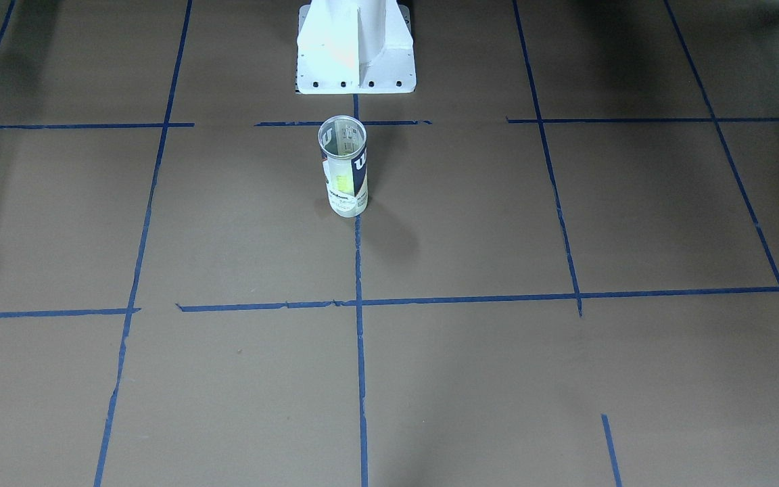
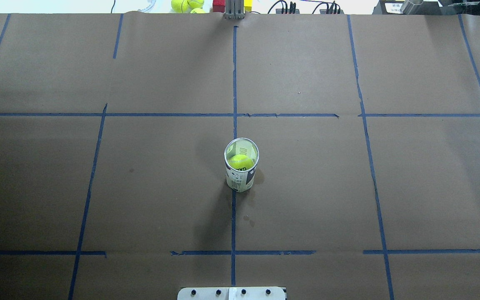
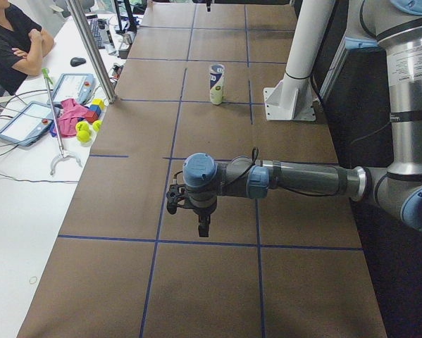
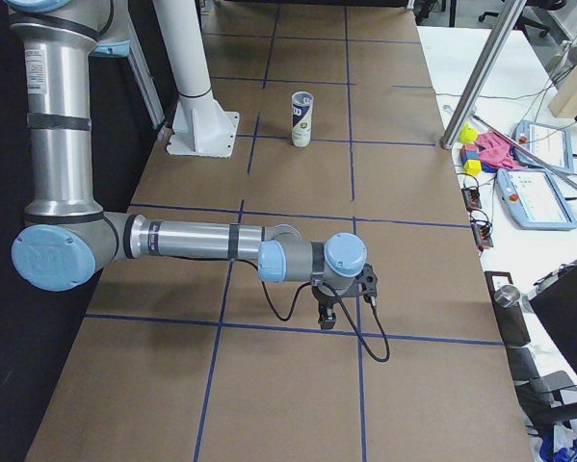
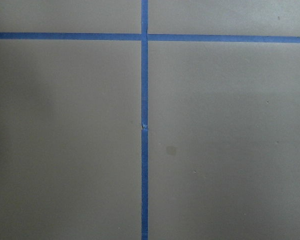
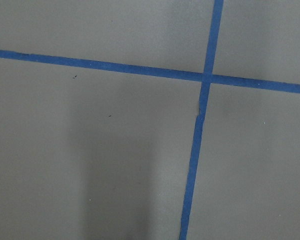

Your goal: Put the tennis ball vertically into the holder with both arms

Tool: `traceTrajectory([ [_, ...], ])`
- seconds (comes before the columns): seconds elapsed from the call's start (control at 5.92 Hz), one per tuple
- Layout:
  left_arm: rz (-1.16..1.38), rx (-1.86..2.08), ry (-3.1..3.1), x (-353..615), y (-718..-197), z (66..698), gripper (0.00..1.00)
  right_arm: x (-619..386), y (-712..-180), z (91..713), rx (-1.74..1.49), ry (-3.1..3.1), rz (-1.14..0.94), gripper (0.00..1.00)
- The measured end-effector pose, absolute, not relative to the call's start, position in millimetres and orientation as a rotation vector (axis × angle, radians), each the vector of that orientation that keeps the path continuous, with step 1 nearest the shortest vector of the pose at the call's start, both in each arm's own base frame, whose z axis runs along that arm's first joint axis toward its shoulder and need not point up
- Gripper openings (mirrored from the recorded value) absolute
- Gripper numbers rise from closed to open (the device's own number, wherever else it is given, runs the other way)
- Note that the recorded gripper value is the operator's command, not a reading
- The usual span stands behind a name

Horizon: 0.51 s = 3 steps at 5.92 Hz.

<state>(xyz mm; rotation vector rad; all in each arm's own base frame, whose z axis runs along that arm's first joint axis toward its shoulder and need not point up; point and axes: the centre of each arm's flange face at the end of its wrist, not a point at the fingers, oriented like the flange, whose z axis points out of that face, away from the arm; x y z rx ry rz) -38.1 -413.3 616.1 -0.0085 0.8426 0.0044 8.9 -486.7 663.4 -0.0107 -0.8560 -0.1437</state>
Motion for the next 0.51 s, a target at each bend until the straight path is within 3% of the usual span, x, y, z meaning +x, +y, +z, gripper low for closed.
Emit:
traceTrajectory([
  [0.51,0.007,-0.005,0.843,-38.1,-413.9,614.8,1.0,14.0,-488.3,665.1,-0.001,-0.779,-0.148,1.0],
])
